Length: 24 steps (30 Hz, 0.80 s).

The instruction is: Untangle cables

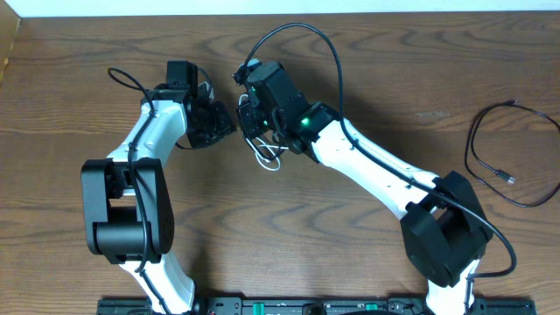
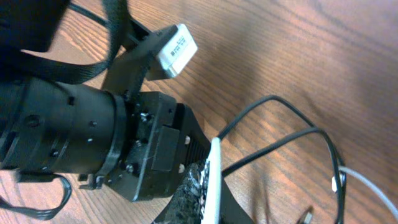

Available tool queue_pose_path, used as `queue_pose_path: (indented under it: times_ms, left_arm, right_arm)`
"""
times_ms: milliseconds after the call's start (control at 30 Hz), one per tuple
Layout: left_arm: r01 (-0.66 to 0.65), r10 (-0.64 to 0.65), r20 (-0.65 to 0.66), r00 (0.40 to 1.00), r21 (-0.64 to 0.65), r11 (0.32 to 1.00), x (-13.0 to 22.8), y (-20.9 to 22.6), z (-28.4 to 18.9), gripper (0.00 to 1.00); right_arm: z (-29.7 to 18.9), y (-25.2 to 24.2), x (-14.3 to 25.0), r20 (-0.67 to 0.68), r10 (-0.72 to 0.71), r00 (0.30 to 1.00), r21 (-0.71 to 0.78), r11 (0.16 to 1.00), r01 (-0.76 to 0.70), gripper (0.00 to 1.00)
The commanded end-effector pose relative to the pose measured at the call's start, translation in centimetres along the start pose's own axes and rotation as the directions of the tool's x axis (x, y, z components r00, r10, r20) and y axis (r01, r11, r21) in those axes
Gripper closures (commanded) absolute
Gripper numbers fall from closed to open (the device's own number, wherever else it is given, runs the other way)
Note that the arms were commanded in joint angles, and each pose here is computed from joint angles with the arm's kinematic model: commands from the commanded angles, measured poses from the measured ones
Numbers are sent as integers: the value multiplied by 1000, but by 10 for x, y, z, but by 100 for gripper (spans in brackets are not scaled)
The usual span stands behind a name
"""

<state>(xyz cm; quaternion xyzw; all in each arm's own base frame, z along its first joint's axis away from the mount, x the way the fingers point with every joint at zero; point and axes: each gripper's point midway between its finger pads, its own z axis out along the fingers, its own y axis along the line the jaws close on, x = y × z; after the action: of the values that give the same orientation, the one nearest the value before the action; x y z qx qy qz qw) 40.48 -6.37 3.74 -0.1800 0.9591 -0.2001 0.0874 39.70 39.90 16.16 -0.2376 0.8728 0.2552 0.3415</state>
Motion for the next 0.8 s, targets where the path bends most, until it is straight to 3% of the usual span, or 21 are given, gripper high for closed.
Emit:
queue_pose_path:
  times_ms: [0,233,300,367,567,767]
  left_arm:
    - [-5,5,-5,1000,-13,1000,2,3,2,57]
    - [-5,5,-5,1000,-13,1000,2,3,3,50]
    - [-5,5,5,1000,-37,999,0,8,2,36]
    - [-4,6,25,1000,-81,997,-3,15,2,33]
    - [-3,8,40,999,-115,993,-6,21,1,32]
    - [-2,3,17,1000,-57,998,-2,12,2,28]
  right_arm:
    - [-33,10,-34,94,-84,992,-4,996,85,99]
    - [-43,1,-24,34,-195,980,28,981,194,99]
    - [-43,-2,-14,-10,-218,976,32,975,219,99]
    - [-43,-9,-6,-46,-224,974,59,972,226,99]
    - [-47,-32,6,-114,-213,970,172,958,231,99]
    - [-49,-44,10,-138,-191,972,215,952,218,99]
